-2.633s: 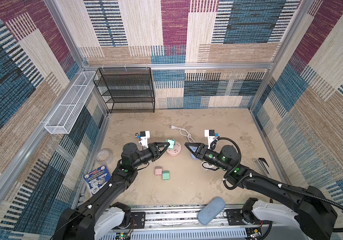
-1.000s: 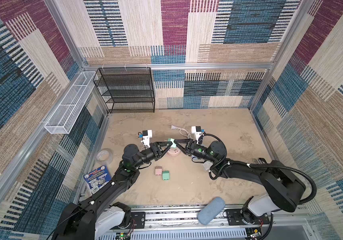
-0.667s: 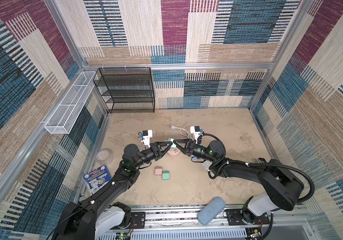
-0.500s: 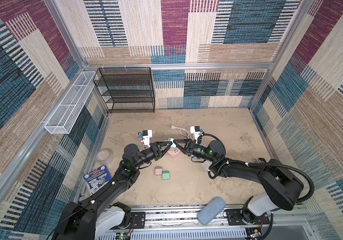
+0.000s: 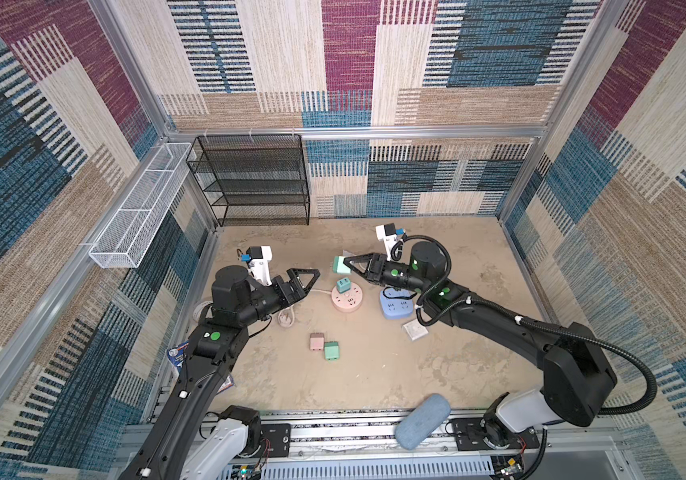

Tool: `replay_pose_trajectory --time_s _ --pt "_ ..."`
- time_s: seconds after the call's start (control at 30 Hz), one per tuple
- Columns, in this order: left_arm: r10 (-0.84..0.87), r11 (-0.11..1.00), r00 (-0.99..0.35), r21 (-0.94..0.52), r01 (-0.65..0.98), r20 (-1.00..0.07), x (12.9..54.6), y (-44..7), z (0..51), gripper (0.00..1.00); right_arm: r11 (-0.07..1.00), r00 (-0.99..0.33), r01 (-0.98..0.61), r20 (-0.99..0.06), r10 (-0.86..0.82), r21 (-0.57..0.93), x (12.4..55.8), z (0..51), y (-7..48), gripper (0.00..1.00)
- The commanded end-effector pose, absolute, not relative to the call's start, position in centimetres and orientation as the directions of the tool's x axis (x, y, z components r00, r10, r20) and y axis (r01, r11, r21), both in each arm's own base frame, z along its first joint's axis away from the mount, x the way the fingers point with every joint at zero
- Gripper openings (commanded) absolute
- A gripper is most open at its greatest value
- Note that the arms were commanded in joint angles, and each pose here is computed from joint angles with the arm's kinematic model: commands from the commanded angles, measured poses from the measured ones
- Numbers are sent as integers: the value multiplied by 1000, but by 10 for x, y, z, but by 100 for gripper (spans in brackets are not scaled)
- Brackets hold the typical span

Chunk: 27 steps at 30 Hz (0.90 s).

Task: Insert the plug
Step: 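Carry the green adapter over the pink power strip with the right gripper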

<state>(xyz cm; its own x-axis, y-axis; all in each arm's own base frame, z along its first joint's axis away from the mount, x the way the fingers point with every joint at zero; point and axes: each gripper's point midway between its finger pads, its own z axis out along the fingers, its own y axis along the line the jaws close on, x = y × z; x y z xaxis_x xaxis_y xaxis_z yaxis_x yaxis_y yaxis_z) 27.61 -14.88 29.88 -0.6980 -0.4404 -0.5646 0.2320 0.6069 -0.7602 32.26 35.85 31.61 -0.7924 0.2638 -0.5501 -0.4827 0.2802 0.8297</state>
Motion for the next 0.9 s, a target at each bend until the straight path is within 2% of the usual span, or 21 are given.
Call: replay_pose_trajectory --time_s 0.0,0.17,0.43,0.67,0.87 --pt "-286 801 -757 -581 148 -588 257 -122 250 100 512 -786 -523 -617 19 682 320 277 352 0" --pt "-266 818 -767 -557 140 -584 255 -118 240 98 682 -769 -523 -629 -117 512 338 276 336 0" --pt "-254 810 -790 -570 142 -558 257 -122 225 97 848 -764 -451 -612 -206 277 375 277 312 0" --pt "-247 792 -806 -591 153 -539 258 -128 222 97 898 -804 -413 -524 -281 152 397 245 308 0" --pt "-252 779 -811 -608 154 -529 257 -131 220 97 897 -819 -430 -461 -340 103 408 223 314 0"
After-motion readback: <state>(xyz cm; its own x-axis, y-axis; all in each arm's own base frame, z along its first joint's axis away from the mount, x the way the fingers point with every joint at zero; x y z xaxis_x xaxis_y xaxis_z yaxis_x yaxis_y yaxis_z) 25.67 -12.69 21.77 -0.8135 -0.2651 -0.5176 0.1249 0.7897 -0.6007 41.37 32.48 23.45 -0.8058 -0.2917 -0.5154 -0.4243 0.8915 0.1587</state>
